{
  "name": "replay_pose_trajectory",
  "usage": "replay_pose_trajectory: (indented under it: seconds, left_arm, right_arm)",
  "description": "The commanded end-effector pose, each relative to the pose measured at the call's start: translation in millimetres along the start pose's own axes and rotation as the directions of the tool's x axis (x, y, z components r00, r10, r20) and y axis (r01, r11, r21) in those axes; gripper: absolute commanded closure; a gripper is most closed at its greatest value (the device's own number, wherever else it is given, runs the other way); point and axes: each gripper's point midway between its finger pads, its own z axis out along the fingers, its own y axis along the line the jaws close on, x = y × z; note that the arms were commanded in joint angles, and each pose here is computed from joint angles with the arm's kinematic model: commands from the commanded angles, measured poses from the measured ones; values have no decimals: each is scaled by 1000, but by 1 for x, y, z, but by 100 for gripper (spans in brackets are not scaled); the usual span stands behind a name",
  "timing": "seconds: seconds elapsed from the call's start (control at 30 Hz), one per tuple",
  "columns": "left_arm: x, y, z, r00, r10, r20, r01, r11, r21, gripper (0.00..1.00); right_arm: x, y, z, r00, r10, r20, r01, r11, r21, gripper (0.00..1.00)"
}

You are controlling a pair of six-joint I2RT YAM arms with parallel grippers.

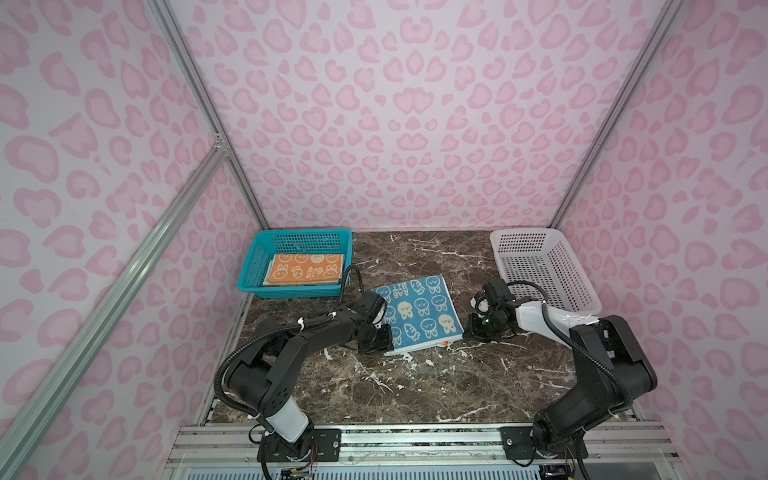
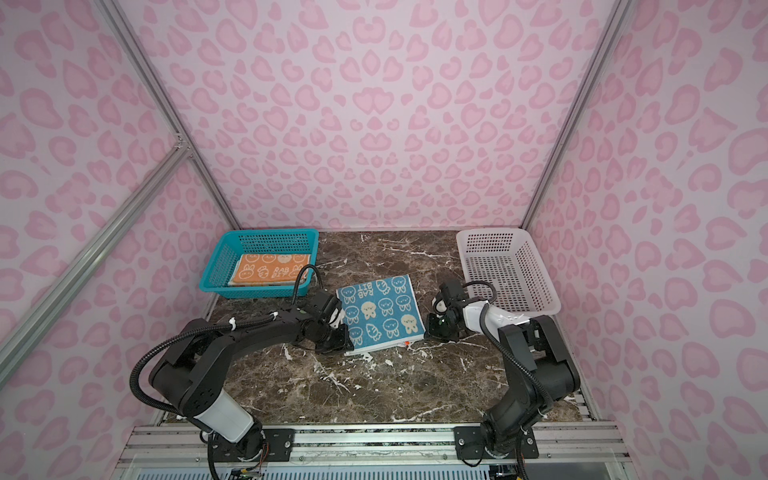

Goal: Fold and stack the towels
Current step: 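Lay the folded edge down on the towel and open both grippers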

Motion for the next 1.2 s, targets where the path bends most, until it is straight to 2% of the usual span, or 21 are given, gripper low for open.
replay_pose_trajectory:
  seconds: [0.0,0.1,0.33,0.43,0.5,0.53,0.67,0.83,0.9,1.03,1.17]
  left_arm:
    - [3,12,-6,1000,-8,3,8,997,-71,68]
    - [0,9,-10,1000,-3,17,4,998,-67,61]
    - [-5,0,-19,999,7,38,-5,999,-46,44]
    - [-7,-5,-23,999,6,48,-5,999,-33,15]
    - [-9,-6,-28,998,7,63,-5,999,-36,8]
    - [-11,-7,-31,997,7,74,-4,999,-41,0]
    - [-21,-16,-52,990,14,143,-10,1000,-29,2]
    - [-38,-55,-77,972,-36,233,1,989,150,2]
    - [-45,-70,-81,965,-83,249,21,970,242,2]
    - [-50,-81,-75,958,-148,245,62,944,325,2]
    - [-45,-75,-54,967,-159,199,91,945,314,2]
  right_arm:
    - [4,-4,-1,1000,1,-9,-1,999,34,80]
    - [4,-2,-4,1000,-6,-4,7,999,35,76]
    - [3,8,-16,999,-33,20,32,999,26,57]
    - [-2,19,-26,998,-47,50,47,999,-6,48]
    - [-5,33,-35,995,-57,84,63,996,-70,42]
    - [-7,40,-39,993,-59,98,69,993,-95,39]
    - [-12,67,-49,987,-87,133,113,972,-206,23]
    - [-15,84,-42,989,-58,137,99,943,-317,12]
    - [-15,91,-35,991,-44,129,88,929,-360,10]
    - [-11,97,-19,993,-39,110,78,922,-380,9]
    - [-5,96,-4,996,-26,82,56,920,-388,8]
